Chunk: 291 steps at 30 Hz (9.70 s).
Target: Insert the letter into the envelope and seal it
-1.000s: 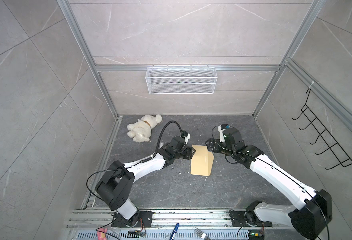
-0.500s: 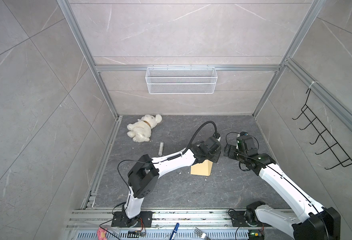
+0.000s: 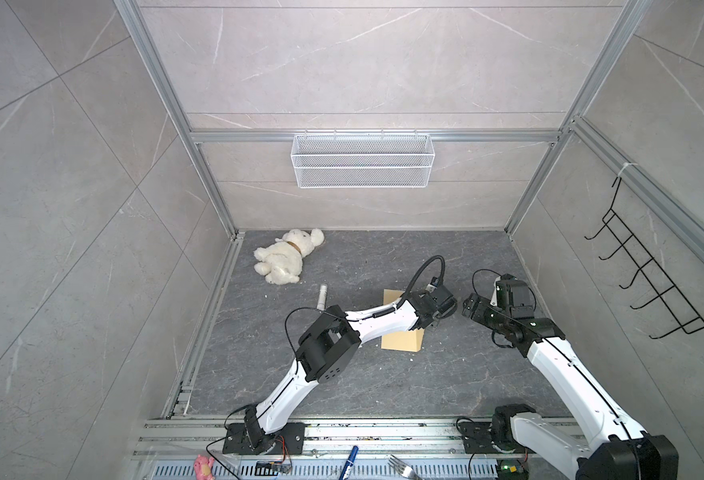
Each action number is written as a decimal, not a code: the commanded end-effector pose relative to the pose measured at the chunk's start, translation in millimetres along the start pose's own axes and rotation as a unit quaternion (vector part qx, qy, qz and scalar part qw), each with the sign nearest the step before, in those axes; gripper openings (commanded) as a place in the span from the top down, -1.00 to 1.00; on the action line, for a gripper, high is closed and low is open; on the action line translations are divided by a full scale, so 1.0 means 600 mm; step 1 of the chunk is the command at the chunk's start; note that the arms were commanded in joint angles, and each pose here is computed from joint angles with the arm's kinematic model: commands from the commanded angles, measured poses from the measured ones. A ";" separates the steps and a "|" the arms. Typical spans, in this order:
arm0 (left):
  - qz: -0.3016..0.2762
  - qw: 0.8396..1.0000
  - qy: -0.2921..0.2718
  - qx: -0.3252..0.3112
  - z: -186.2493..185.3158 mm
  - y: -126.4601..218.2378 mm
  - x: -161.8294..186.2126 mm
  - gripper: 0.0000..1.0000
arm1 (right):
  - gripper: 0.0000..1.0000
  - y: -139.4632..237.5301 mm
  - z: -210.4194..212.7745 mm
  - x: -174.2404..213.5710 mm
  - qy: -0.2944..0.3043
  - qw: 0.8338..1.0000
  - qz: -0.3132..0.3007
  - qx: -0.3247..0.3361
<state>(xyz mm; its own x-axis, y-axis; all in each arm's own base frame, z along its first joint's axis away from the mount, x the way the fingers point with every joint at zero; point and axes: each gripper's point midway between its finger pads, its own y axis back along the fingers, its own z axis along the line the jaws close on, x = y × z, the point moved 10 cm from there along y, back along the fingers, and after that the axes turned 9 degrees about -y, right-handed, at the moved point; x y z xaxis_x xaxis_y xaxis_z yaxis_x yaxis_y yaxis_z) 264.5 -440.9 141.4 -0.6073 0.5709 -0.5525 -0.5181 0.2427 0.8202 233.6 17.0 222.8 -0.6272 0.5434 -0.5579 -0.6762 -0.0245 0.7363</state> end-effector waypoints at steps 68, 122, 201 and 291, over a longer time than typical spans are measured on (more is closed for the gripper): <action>-0.369 0.837 -0.400 0.053 0.135 0.169 0.133 -0.43 | -0.91 -0.010 0.000 0.020 0.021 0.995 0.040 -0.085; -0.048 0.979 -0.167 0.103 0.138 0.029 0.148 -1.00 | -0.95 -0.013 0.017 0.030 0.051 0.982 0.069 -0.166; 0.078 0.981 0.156 -0.079 0.494 0.030 0.186 -0.09 | -0.98 0.042 0.034 0.029 0.081 0.963 0.034 -0.254; -0.477 0.825 -0.256 0.162 0.240 0.288 0.204 1.00 | -0.06 0.130 0.338 0.113 0.306 0.889 0.149 -0.307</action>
<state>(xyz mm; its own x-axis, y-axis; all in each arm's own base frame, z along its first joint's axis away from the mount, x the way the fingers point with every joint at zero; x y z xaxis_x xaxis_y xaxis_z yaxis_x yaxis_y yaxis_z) 191.7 -215.7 219.2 0.2646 0.3021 -0.9158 -0.3963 0.8999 0.1823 213.4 219.9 315.0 -0.7796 -0.1332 -0.6120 -0.3877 -0.6648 0.6386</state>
